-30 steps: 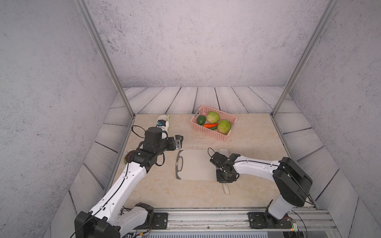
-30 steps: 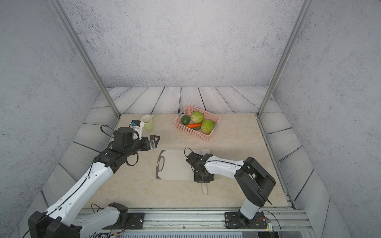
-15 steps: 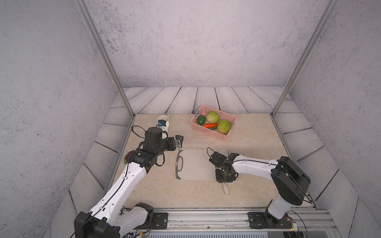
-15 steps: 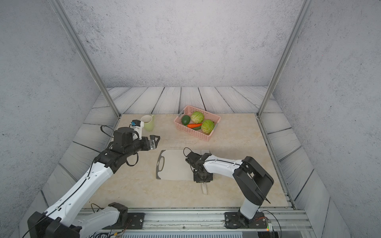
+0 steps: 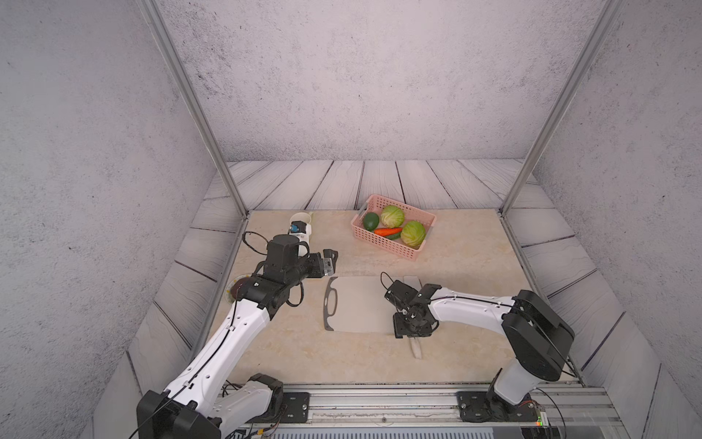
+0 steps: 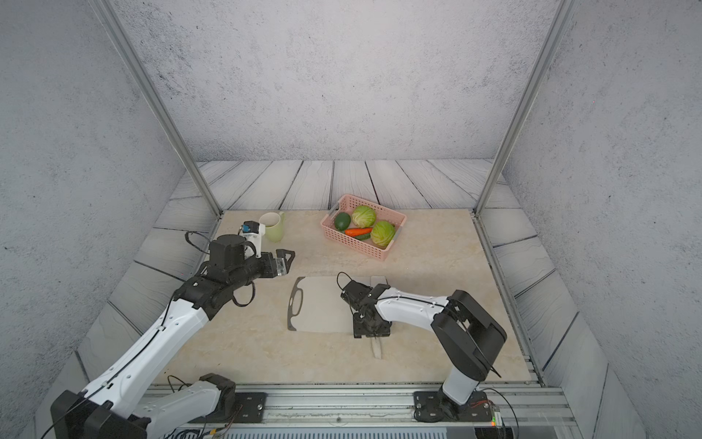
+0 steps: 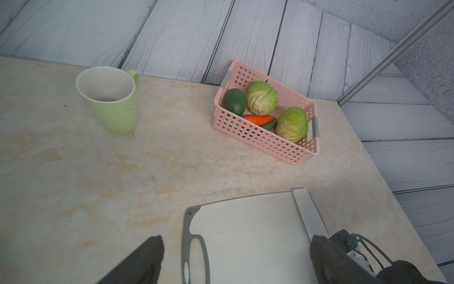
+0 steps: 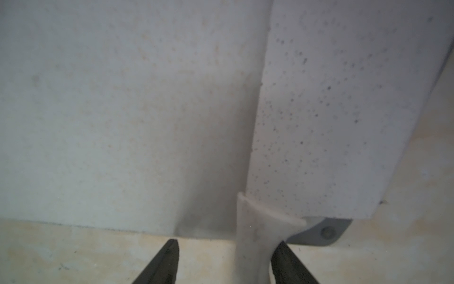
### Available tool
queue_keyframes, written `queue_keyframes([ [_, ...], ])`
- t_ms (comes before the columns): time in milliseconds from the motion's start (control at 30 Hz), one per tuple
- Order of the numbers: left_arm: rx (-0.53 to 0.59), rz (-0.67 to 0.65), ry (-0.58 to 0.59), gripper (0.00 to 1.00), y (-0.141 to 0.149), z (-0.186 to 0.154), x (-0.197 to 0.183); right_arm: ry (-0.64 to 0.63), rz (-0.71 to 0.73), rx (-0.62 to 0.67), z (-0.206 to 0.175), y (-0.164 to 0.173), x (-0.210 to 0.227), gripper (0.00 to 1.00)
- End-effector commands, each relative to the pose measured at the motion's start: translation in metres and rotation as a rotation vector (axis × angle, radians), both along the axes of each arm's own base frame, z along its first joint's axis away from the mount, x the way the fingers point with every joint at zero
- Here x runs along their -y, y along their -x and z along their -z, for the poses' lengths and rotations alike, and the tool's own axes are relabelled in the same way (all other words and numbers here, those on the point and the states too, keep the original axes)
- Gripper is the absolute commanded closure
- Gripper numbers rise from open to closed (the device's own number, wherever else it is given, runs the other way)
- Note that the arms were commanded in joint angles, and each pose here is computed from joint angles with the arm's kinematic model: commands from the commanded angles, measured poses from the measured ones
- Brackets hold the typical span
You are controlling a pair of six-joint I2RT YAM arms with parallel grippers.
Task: Align the knife with the edge of the cutting board
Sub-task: Place the knife on the work surface, then adjust the knife at the edge of the cutting board.
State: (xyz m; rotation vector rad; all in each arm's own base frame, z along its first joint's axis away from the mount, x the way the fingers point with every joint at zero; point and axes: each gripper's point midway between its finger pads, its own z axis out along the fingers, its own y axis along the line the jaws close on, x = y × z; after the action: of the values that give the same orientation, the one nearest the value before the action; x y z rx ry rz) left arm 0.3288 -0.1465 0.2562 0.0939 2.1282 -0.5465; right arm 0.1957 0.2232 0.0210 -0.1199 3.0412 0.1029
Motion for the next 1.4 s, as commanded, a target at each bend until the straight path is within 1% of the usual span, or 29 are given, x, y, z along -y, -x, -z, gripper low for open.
queue_keyframes([
  [0,0.023,0.01,-0.002,0.02,0.001,-0.011,0.002,0.016,0.003,-0.025,0.0,0.012,0.012,0.35],
  [267,0.017,0.013,-0.001,0.02,0.001,-0.009,0.003,-0.008,0.012,-0.002,-0.014,0.017,0.019,0.35],
  [533,0.017,0.014,-0.008,0.02,0.002,-0.009,0.004,-0.039,0.026,-0.011,-0.01,0.026,0.02,0.36],
  [800,0.019,0.016,-0.02,0.02,0.003,-0.008,0.005,-0.032,0.024,-0.019,-0.003,0.029,0.019,0.4],
  [1233,0.02,0.016,-0.026,0.02,0.003,-0.008,0.006,-0.008,0.025,-0.018,0.002,0.031,0.015,0.57],
  [1367,0.021,0.016,-0.027,0.02,0.003,-0.009,0.006,0.009,0.024,-0.009,0.0,0.03,0.017,0.65],
])
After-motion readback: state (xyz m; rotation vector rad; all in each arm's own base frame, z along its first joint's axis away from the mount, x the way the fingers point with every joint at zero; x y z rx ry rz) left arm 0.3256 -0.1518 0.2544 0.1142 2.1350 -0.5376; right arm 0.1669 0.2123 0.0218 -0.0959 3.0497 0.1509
